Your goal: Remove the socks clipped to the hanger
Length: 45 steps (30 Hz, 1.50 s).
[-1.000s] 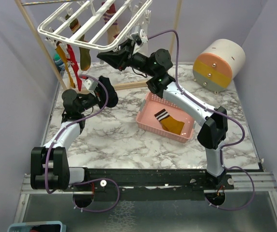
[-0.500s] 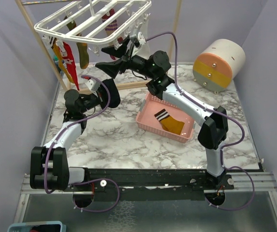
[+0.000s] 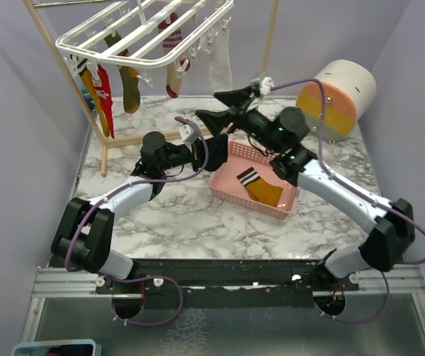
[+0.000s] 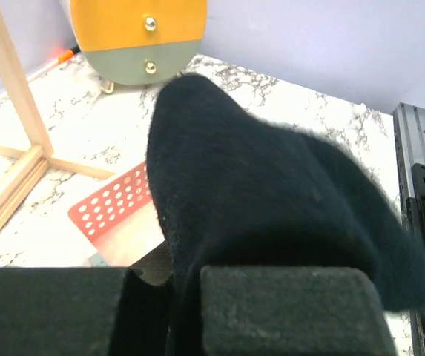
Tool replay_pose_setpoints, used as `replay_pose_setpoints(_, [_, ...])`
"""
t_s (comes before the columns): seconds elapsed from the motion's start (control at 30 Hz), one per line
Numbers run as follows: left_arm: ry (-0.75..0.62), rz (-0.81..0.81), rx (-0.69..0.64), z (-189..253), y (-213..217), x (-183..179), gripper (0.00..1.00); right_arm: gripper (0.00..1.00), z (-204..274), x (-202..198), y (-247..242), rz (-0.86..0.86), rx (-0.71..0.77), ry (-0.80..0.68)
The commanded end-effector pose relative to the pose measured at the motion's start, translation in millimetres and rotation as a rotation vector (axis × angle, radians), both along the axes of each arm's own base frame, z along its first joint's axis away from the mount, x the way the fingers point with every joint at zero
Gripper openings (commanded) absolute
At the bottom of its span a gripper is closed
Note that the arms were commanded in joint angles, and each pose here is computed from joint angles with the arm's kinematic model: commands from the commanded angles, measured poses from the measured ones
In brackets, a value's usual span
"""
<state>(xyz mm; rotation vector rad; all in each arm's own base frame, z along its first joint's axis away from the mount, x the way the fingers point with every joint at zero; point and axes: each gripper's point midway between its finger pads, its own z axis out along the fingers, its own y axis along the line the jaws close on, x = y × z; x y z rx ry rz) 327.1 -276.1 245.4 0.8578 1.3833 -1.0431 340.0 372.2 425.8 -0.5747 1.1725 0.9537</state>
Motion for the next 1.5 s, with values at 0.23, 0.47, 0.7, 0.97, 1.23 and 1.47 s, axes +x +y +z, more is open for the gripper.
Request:
replay_pose_setpoints(0.23, [-0.028,-0.039,0.06,-18,-60,19,0.0,0.84,22,12,-184,-0.611,0.002,-0.017])
replay_pose_setpoints(0.47, [-0.021,-0.092,0.248,-49,-117,33,0.0,0.85,23,-9,-226,-0.75,-0.026,-0.019])
replay_pose_setpoints(0.7, [-0.018,-0.124,0.634,-113,-147,18,0.0,0.85,19,-24,-254,-0.842,0.012,-0.015])
replay_pose_setpoints(0.97, [-0.008,-0.148,0.817,-138,-135,-2,0.85,0.85,11,-27,-267,-0.9,-0.012,-0.023])
replay_pose_setpoints(1.23, [0.024,-0.186,0.864,-129,-123,-15,0.99,0.86,-2,-19,-271,-0.949,-0.046,-0.029])
replay_pose_setpoints(1.47, [-0.072,-0.166,0.765,-60,-119,-20,0.99,0.87,-2,-4,-263,-0.942,-0.04,-0.03])
